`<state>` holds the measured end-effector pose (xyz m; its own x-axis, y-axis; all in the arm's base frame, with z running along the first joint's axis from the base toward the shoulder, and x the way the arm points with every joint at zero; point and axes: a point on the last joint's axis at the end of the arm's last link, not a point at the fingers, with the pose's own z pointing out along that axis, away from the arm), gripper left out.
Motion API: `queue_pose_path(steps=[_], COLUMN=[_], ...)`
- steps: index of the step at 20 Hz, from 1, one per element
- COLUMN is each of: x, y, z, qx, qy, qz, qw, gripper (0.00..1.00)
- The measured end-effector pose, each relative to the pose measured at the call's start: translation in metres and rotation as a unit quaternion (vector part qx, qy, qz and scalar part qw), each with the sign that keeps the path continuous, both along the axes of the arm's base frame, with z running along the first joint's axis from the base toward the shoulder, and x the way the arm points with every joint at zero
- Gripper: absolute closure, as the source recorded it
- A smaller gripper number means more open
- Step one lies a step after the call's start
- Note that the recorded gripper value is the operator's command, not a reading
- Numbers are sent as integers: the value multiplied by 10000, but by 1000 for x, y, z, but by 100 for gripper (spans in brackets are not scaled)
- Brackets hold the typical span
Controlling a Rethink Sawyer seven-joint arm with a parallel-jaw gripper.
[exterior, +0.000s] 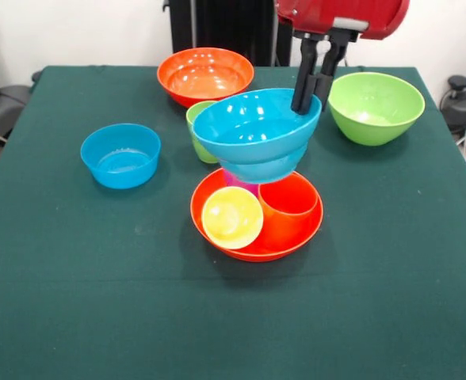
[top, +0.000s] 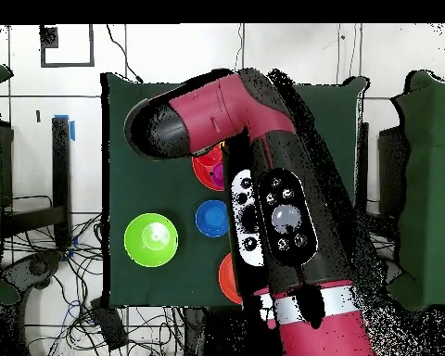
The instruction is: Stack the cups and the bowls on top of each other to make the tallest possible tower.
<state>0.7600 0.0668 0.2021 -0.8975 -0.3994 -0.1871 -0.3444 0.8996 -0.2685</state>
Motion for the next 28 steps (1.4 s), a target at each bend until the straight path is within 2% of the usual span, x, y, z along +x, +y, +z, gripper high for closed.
queue_pose_path(steps=[4, 9, 17, 23, 28], x=[-5, -7, 2, 11, 12], y=[4, 4, 5, -1, -7], z=[-8, -14, -20, -16, -17], qx=[-33, -74, -297, -383, -462], qy=[183, 240, 126, 10, -3], qz=[-3, 21, 141, 138, 128], qw=[9998, 9997, 9994, 9992, 9989], gripper=[100, 100, 100, 100, 100])
